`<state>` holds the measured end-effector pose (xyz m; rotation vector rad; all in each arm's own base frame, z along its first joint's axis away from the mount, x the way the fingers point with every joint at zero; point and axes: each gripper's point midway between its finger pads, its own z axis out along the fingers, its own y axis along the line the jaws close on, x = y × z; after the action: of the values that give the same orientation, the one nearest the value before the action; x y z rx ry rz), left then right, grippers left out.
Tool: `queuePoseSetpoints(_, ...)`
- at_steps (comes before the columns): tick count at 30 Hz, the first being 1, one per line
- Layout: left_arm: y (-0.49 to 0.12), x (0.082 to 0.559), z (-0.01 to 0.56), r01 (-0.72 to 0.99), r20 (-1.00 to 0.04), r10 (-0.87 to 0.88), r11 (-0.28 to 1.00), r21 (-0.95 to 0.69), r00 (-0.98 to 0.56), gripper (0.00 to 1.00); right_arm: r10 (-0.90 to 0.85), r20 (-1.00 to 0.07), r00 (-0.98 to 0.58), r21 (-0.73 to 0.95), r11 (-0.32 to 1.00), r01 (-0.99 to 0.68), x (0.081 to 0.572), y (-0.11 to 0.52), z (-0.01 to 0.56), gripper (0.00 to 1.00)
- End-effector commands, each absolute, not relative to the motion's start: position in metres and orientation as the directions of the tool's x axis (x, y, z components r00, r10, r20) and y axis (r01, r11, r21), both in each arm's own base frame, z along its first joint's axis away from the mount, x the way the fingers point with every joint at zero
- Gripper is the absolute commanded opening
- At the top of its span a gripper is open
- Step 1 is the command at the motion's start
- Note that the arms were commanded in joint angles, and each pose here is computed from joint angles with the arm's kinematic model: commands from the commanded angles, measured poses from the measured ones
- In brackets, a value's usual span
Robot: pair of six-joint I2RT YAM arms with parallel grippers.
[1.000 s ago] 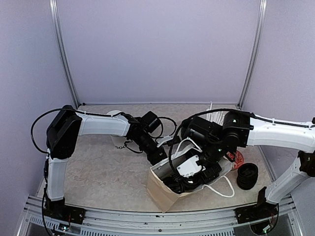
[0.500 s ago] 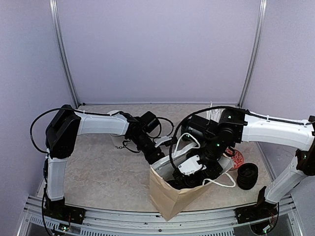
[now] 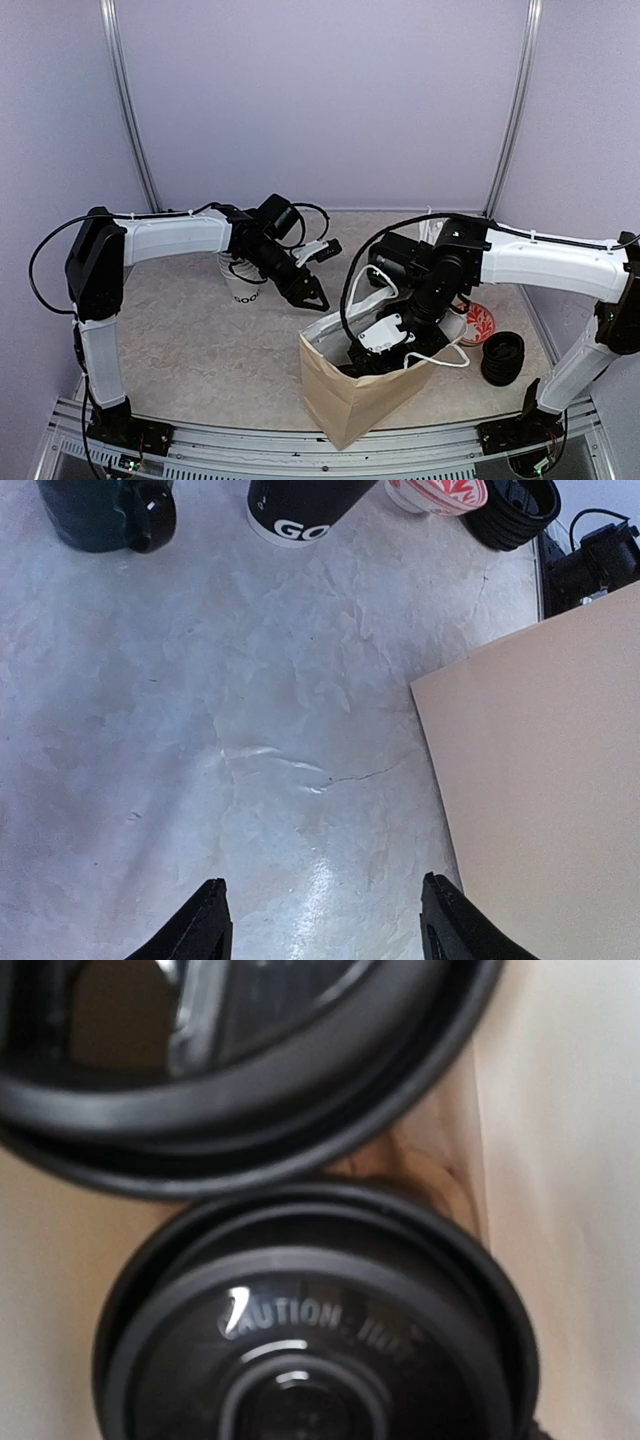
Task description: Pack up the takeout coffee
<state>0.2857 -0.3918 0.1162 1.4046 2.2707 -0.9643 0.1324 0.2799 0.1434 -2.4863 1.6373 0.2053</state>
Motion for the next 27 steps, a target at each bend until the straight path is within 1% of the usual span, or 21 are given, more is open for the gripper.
queuePoseSetpoints(1,-0.381,0.295,0.147,0.887,-0.621,0.634,0.31,-0.343,-0.462,0.64,-0.912,-0.196,0.361,0.031,-0.374,-0.927,0.122,0.275,0.154,0.61)
queuePoseSetpoints(4,-0.378,0.297,0.154,0.89,-0.631,0.627,0.317,-0.328,-0.456,0.64,-0.914,-0.214,0.346,0.03,-0.36,-0.933,0.122,0.28,0.162,0.67)
queuePoseSetpoints(7,-0.376,0.298,0.161,0.893,-0.642,0.621,0.322,-0.315,-0.45,0.64,-0.912,-0.231,0.338,0.001,-0.348,-0.937,0.127,0.288,0.172,0.76)
queuePoseSetpoints(9,-0.375,0.298,0.169,0.896,-0.652,0.615,0.323,-0.305,-0.443,0.64,-0.911,-0.239,0.335,-0.013,-0.342,-0.94,0.13,0.292,0.176,0.81)
queuePoseSetpoints(18,-0.368,0.296,0.191,0.904,-0.681,0.597,0.33,-0.273,-0.424,0.65,-0.913,-0.257,0.316,-0.039,-0.317,-0.948,0.14,0.307,0.175,0.83)
queuePoseSetpoints(22,-0.366,0.294,0.209,0.909,-0.719,0.564,0.324,-0.261,-0.407,0.65,-0.913,-0.256,0.317,-0.048,-0.316,-0.948,0.144,0.313,0.175,0.83)
queuePoseSetpoints(24,-0.366,0.29,0.228,0.92,-0.756,0.533,0.303,-0.247,-0.379,0.66,-0.916,-0.245,0.318,-0.049,-0.316,-0.947,0.146,0.313,0.171,0.83)
queuePoseSetpoints(25,-0.367,0.287,0.235,0.926,-0.772,0.52,0.286,-0.246,-0.366,0.67,-0.919,-0.234,0.318,-0.048,-0.316,-0.948,0.147,0.312,0.169,0.84)
queuePoseSetpoints(27,-0.366,0.279,0.254,0.939,-0.809,0.485,0.25,-0.236,-0.333,0.67,-0.924,-0.221,0.313,-0.039,-0.312,-0.949,0.147,0.311,0.165,0.92)
